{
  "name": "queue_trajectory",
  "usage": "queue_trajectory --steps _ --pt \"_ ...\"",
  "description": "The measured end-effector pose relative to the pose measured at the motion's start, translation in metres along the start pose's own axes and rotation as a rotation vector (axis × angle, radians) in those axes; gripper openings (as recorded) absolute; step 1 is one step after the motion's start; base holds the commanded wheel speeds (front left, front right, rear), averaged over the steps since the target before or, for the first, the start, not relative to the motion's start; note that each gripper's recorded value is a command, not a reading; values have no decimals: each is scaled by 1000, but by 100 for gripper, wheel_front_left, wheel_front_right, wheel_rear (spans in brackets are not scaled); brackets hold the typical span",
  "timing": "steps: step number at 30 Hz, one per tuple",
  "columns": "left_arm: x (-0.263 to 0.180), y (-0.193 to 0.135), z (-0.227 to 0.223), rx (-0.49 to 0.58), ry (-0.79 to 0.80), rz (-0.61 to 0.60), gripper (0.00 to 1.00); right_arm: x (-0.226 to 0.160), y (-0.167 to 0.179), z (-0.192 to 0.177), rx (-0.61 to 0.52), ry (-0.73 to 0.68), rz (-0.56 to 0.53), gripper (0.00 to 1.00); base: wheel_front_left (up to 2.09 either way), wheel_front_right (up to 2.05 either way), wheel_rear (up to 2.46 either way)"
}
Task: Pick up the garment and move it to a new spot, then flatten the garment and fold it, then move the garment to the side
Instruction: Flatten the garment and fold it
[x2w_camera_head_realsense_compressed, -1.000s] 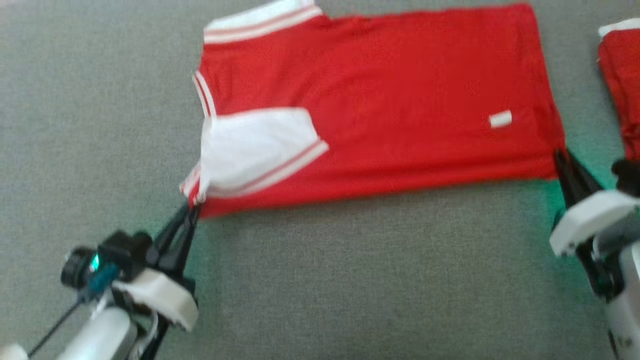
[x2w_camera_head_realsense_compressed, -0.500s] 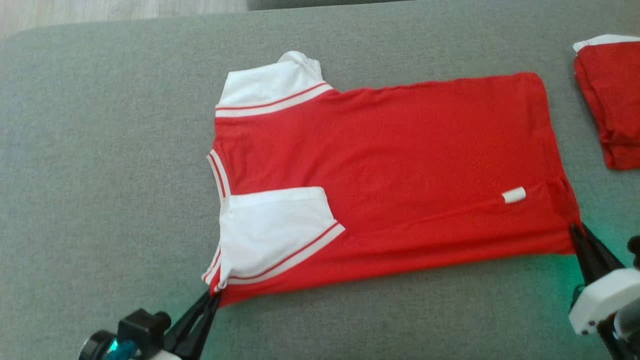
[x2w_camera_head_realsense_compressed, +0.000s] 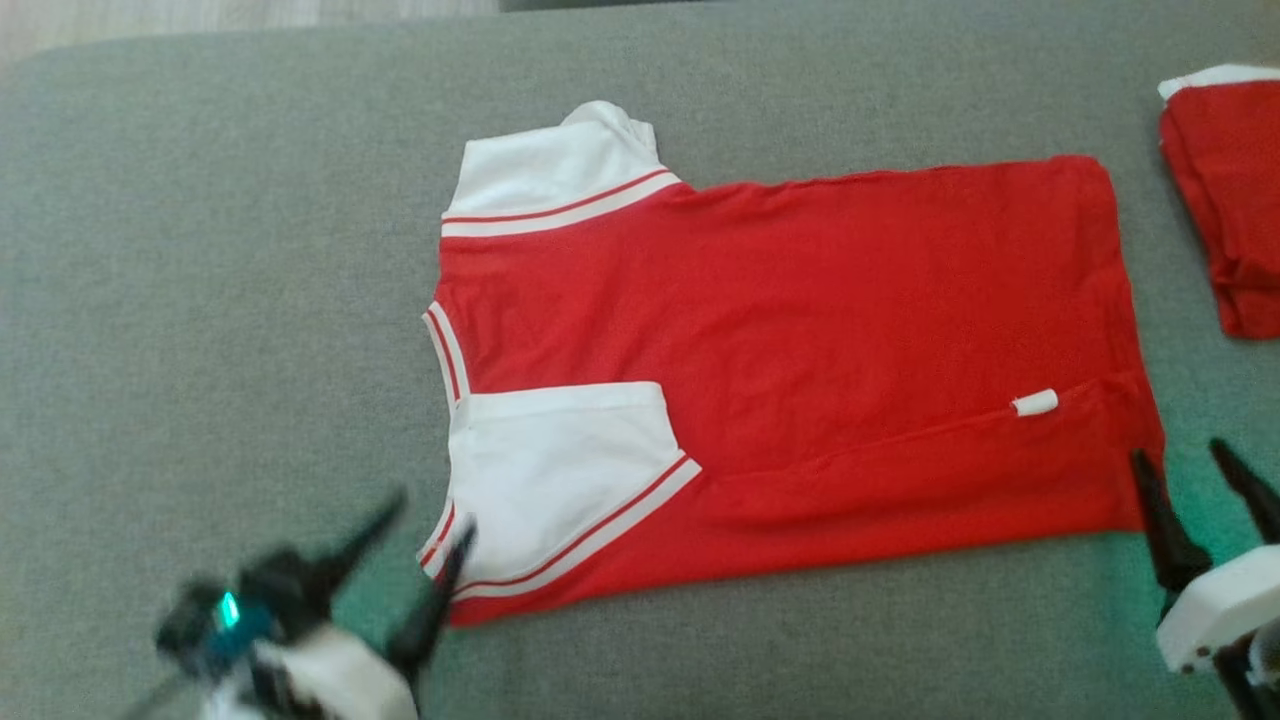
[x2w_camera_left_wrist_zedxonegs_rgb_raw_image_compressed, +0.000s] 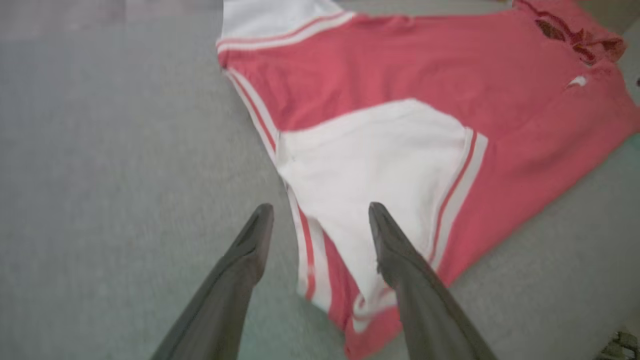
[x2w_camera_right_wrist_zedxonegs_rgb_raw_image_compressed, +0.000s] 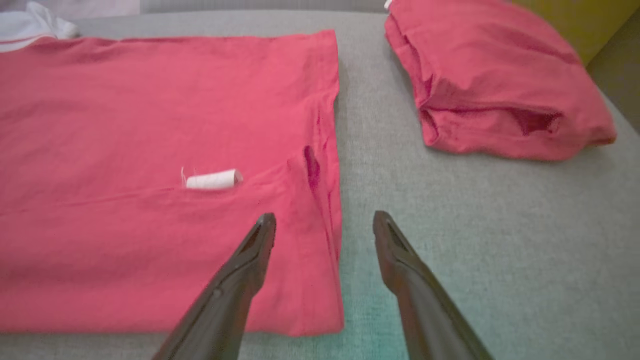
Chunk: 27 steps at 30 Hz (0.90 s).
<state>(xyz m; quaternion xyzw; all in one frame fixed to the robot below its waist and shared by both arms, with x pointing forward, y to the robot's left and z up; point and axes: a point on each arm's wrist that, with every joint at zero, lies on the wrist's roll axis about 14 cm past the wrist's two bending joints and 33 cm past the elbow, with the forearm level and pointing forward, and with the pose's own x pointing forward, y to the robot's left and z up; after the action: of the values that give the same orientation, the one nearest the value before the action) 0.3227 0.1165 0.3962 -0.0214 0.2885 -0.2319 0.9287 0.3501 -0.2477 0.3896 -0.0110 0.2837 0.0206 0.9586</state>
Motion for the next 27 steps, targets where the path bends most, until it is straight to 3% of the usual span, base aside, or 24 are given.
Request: queue_trajectory --steps 3,5,9,17,27 --pt "15 15 45 70 -84 -13 100 4 -3 11 -9 -38 -9 100 0 0 0" --pt "33 28 98 130 -165 -54 100 13 -2 22 -24 -64 -5 100 0 0 0" --pt "63 45 141 152 -148 -119 100 27 1 32 -39 -84 3 100 0 0 0" --pt "123 73 133 43 106 -160 100 44 -1 28 -49 -67 -13 100 0 0 0" --pt "165 81 110 0 241 -198 100 55 -11 19 -48 -48 -50 100 0 0 0"
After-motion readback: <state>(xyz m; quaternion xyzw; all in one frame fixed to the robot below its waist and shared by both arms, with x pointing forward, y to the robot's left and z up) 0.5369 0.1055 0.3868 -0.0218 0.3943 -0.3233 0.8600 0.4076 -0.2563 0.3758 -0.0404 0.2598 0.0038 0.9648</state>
